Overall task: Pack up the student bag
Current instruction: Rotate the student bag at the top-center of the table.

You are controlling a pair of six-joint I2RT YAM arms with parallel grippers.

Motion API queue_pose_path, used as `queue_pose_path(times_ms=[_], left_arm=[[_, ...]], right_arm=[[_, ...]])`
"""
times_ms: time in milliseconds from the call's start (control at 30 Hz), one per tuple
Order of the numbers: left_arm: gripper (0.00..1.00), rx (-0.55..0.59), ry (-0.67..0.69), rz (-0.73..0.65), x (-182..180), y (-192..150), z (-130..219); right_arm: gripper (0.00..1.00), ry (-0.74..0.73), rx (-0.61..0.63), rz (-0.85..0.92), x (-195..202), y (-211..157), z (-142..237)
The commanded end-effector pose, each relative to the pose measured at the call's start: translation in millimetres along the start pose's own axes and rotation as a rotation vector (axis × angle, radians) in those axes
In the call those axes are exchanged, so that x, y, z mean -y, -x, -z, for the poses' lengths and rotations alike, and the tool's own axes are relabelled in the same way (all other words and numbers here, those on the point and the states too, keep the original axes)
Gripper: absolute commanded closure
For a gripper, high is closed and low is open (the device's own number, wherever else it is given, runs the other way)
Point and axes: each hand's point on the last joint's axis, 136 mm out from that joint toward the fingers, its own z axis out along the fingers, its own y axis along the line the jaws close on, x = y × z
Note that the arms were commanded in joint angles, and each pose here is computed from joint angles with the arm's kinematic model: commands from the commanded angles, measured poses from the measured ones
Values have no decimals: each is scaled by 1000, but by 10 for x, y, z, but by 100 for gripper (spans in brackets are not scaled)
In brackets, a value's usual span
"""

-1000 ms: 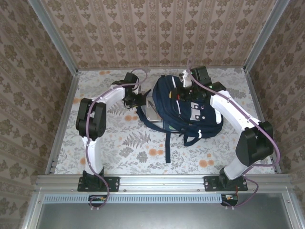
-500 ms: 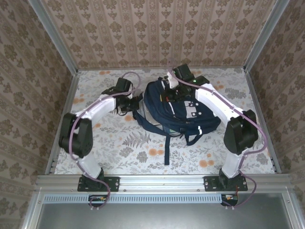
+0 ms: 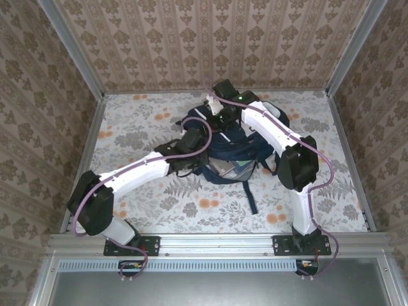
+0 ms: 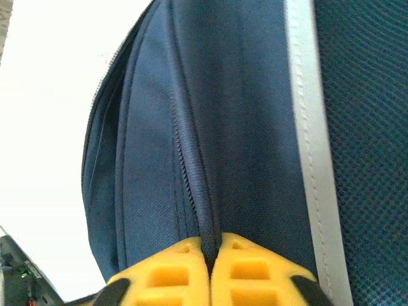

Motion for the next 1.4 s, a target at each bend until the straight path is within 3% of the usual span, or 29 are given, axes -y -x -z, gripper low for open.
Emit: queue_pose_path(times_ms=[0, 67, 133, 233, 267, 300, 400, 600, 667, 867, 1133, 1300, 1367], left_arm=[[100, -67, -148, -14, 547, -152, 52], [86, -80, -148, -17, 544, -173, 25], [80, -80, -140, -28, 519, -180, 34], [51, -88, -116, -39, 435, -203, 75], [39, -90, -108, -43, 402, -216, 101], [34, -93, -101, -45, 376, -220, 131], [18, -81, -69, -60, 261, -181, 311], [14, -72, -78, -54, 82, 62, 720], [8, -43, -84, -52, -10, 239, 775], [5, -28, -162, -53, -202, 907, 375], [8, -129, -228, -156, -208, 1556, -483], [17, -247, -265, -171, -226, 1447, -964], [26, -283, -272, -165, -277, 1339, -1075]], right_arm=[[84, -32, 188, 52, 38, 368, 218], [81, -47, 195, 21, 136, 262, 290], [70, -60, 212, -21, 242, 160, 390], [68, -66, 253, -88, 370, -10, 596], [63, -69, 268, -106, 396, -70, 673], [55, -79, 278, -122, 433, -127, 727], [48, -112, 305, -168, 510, -325, 903], [25, -180, 360, -379, 733, -766, 1086], [16, -203, 396, -460, 811, -913, 1168], [1, -169, 476, -710, 1018, -1209, 1060], [0, -10, 518, -877, 1166, -1196, 706], [2, 29, 529, -907, 1278, -1047, 569], [8, 12, 478, -901, 1337, -1018, 441]])
